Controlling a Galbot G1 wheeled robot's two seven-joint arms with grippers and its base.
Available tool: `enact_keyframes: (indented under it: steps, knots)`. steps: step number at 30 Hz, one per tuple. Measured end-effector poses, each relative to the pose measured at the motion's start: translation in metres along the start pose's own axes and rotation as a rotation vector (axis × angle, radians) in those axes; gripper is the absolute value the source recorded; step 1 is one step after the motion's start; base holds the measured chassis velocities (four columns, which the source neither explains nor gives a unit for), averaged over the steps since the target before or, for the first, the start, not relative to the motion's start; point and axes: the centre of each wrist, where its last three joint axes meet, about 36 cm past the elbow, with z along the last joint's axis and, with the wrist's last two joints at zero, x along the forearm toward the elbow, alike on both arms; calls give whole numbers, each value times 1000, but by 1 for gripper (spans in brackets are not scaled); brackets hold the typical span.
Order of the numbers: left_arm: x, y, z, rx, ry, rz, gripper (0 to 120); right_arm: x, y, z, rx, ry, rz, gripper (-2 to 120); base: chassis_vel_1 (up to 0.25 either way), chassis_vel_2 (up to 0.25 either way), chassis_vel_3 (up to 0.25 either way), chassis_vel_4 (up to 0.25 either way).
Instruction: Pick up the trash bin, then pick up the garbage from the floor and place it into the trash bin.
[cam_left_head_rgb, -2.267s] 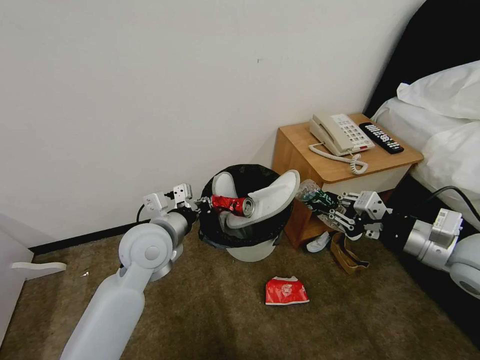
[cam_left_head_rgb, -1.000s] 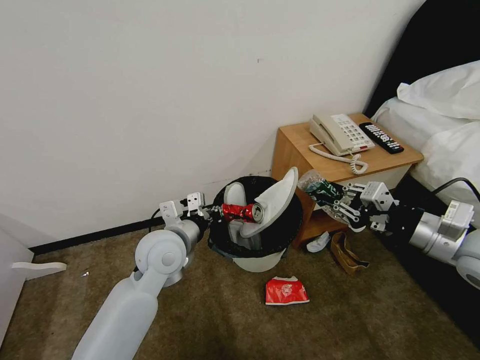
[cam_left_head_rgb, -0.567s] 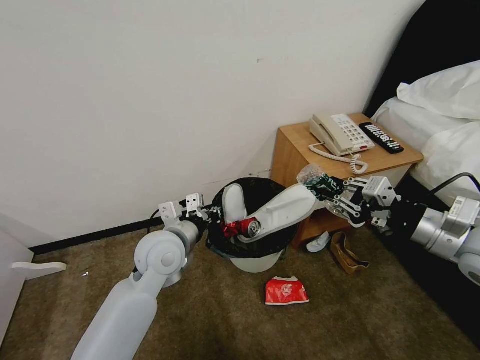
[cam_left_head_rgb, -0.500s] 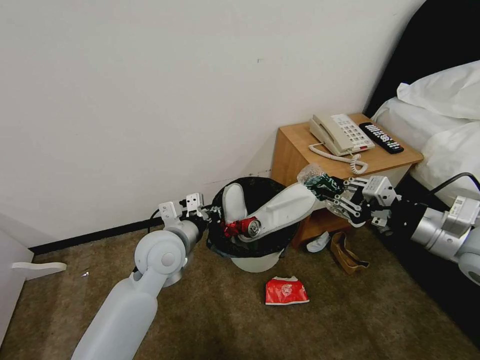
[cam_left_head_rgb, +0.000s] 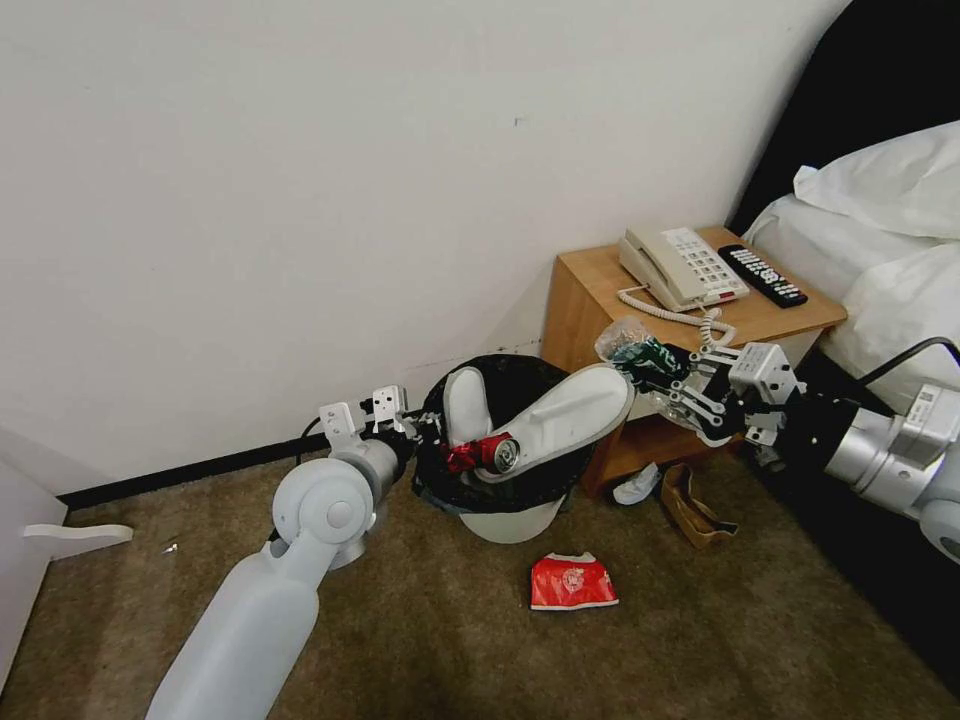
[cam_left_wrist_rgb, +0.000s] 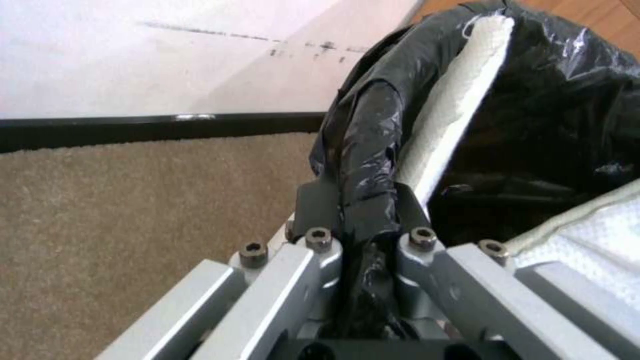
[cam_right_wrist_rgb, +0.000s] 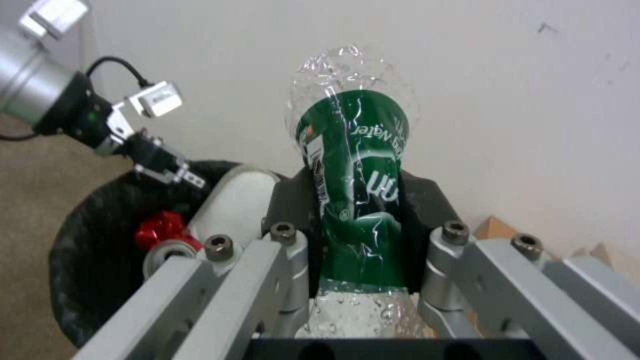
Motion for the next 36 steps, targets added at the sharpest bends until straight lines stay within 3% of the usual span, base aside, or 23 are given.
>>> enact_keyframes:
  steps: [11,15,36]
  knots:
    - [-3,-5,5,0,10,11,4,-3,-11,-1,-22,-92,-100,19,0,0,0,0]
    - [-5,-11,15,-31,21,41,4,-3,-13,4,-28,-117,-181,19,0,0,0,0]
    - [-5,-40,35,-112,69,117,4,2,-14,16,-26,-90,-176,19,0,0,0,0]
